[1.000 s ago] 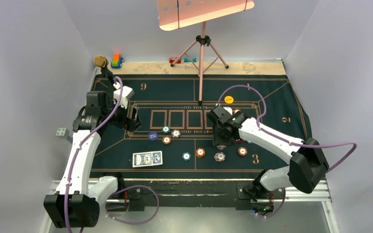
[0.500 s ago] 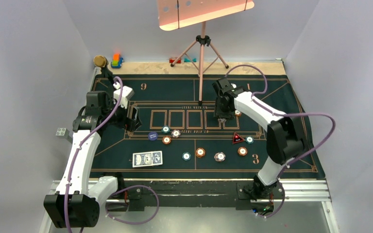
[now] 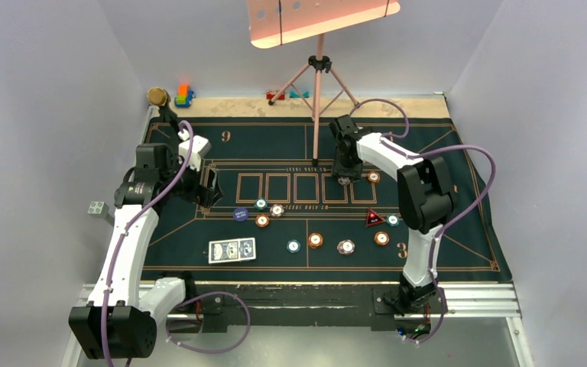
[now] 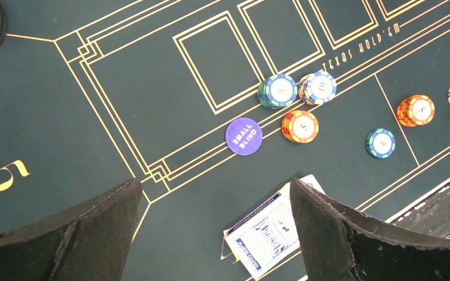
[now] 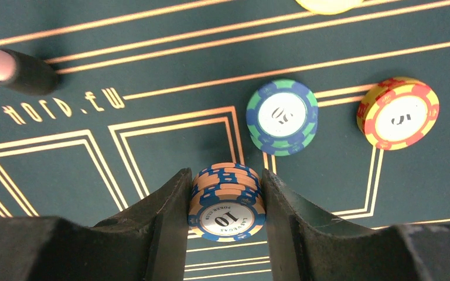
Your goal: Distribute texas hold em gaming equipment
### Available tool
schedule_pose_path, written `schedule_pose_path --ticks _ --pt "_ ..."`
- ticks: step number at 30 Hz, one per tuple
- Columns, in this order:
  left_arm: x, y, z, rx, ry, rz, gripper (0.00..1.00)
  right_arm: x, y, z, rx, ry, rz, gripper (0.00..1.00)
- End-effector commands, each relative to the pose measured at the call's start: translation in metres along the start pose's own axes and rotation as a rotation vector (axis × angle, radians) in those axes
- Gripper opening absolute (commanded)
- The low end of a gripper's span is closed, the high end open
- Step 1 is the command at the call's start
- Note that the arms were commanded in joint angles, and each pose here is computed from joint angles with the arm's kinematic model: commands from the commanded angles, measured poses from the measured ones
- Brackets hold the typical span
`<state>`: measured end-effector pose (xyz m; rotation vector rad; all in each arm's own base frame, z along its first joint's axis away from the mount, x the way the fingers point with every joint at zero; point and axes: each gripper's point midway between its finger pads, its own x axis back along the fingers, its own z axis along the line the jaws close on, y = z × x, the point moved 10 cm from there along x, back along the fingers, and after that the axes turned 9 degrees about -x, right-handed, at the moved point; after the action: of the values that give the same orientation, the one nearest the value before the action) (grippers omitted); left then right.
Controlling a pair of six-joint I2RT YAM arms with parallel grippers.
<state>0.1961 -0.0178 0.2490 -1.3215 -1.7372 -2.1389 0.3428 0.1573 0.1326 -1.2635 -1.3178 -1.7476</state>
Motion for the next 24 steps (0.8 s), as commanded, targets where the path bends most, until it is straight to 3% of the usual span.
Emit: schedule_pose_path --ticks 1,14,21,24 --pt "0.000 0.001 0.003 -0.015 0.012 -0.023 1.00 0.011 0.022 0.019 -0.026 0.072 -0.071 0.32" --pt "0.001 0.001 0.003 -0.018 0.019 -0.025 1.00 -0.019 0.027 0.037 -0.052 0.069 -0.024 0.34" --pt "0.001 0.003 0.002 -0.017 0.019 -0.031 1.00 -0.024 0.027 0.037 -0.042 0.043 -0.019 0.64" --pt "0.002 0.002 0.002 -0.021 0.022 -0.034 1.00 -0.020 0.028 0.037 -0.040 0.036 -0.024 0.72"
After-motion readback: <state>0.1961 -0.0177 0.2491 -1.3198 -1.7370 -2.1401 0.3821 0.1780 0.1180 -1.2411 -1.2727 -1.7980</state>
